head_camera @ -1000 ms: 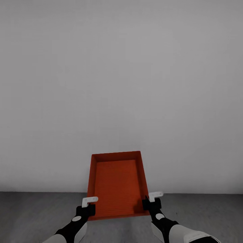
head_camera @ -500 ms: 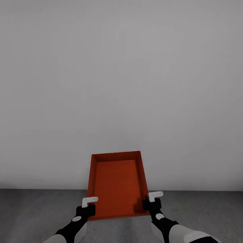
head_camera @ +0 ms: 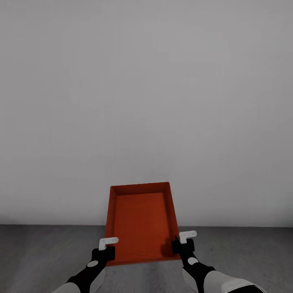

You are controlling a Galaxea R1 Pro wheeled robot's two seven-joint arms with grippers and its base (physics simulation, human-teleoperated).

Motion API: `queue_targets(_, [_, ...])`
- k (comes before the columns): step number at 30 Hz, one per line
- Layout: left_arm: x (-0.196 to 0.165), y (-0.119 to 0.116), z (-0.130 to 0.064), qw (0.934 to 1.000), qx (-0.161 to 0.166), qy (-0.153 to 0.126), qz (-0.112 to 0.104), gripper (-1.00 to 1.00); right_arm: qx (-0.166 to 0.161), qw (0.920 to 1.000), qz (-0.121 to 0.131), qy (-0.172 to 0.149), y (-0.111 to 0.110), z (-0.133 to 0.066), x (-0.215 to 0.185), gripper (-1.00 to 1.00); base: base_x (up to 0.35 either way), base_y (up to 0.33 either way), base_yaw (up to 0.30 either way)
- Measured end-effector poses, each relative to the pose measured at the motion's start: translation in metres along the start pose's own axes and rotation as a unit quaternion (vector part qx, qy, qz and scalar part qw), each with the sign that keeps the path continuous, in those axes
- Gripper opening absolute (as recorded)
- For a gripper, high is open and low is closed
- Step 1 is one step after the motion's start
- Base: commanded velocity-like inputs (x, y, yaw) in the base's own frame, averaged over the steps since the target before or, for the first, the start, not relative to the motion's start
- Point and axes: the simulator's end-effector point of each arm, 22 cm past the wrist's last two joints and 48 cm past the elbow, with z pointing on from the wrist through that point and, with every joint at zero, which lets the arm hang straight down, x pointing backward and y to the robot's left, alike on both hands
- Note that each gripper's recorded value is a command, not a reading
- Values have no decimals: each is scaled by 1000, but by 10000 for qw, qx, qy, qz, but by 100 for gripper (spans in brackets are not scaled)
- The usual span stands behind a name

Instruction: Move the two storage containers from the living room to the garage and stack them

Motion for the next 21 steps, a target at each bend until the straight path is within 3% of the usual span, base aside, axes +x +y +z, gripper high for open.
queue_targets(21, [18,1,5,9999,-13,167,10,-100,-17,9999,0,166,2,4,18,-100,0,0,0])
